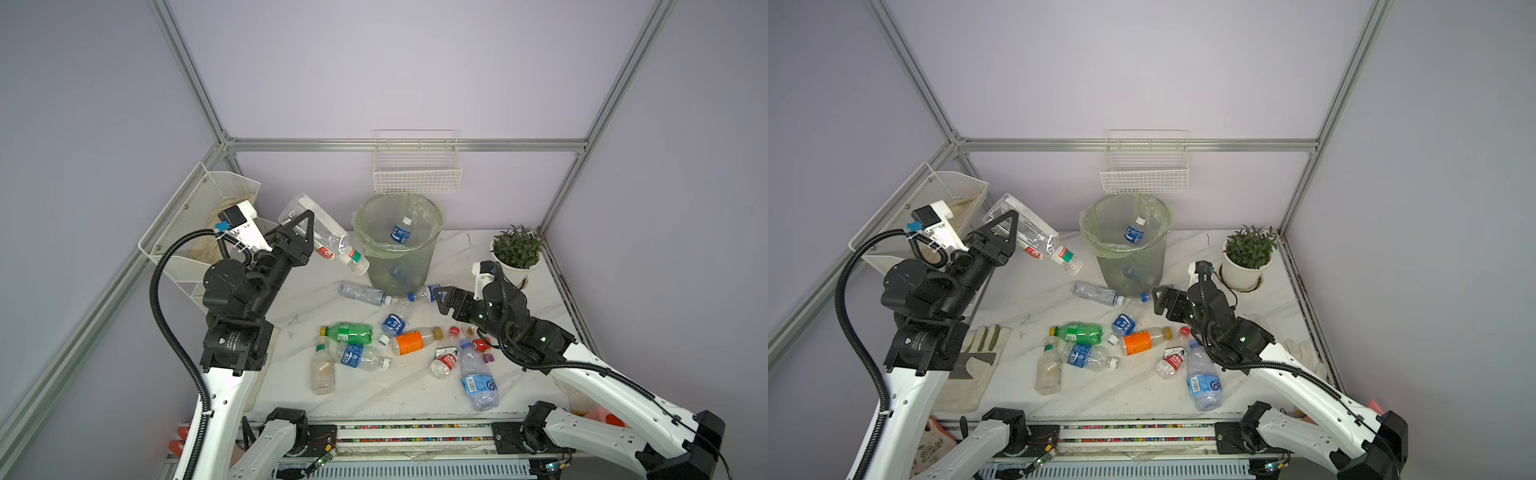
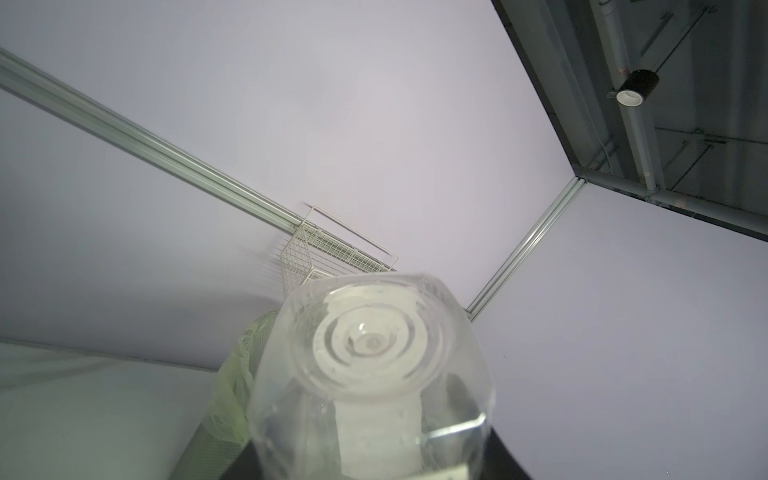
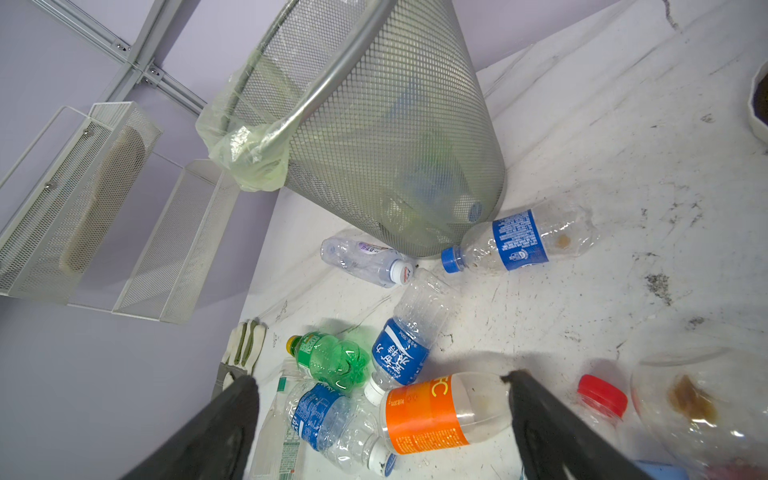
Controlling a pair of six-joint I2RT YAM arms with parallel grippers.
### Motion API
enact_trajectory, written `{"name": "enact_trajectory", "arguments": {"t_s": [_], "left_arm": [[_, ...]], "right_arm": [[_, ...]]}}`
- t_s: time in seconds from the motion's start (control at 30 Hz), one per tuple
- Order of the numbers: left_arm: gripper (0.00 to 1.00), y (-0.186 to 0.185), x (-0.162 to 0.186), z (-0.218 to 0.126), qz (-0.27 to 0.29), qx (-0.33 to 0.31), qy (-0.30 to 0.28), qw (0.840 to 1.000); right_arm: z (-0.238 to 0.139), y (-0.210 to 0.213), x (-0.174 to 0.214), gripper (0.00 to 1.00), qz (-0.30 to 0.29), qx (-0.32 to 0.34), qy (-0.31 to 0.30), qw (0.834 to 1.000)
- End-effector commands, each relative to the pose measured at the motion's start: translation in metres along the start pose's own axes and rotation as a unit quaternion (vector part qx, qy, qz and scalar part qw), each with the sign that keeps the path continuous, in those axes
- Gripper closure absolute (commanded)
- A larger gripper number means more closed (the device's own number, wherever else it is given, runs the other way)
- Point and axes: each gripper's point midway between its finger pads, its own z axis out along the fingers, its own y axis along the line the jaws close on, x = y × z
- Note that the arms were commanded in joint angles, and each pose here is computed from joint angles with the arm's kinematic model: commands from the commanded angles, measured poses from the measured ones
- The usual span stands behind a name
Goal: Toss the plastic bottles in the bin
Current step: 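Lift the red-and-white labelled bottle with the left gripper over the wastebasket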
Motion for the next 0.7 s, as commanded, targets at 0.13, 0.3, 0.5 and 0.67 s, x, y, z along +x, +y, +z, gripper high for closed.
{"name": "enact_trajectory", "arguments": {"t_s": [0.13,0.3,0.5,0.67], "left_arm": [[1.00,-0.058,-0.028,-0.024,0.081,0.105,-0.037,0.990],[1.00,-0.059,-0.029,-0.025,0.091,0.111,-0.049,0.988],[1.00,-0.063,-0.030,-0.011,0.087,0.136,-0.053,0.985],[1.00,-0.057,-0.029,0.005,0.076,0.134,-0.050,0.987]], "right_arm": [[0.001,-0.004,0.000,0.05,0.012,0.006,-0.003,1.000],[0.005,-0.003,0.002,0.05,0.012,0.003,0.000,1.000],[0.005,-0.002,0.001,0.05,0.014,0.002,-0.001,1.000],[0.003,-0.002,0.000,0.05,0.013,0.002,-0.001,1.000]]}}
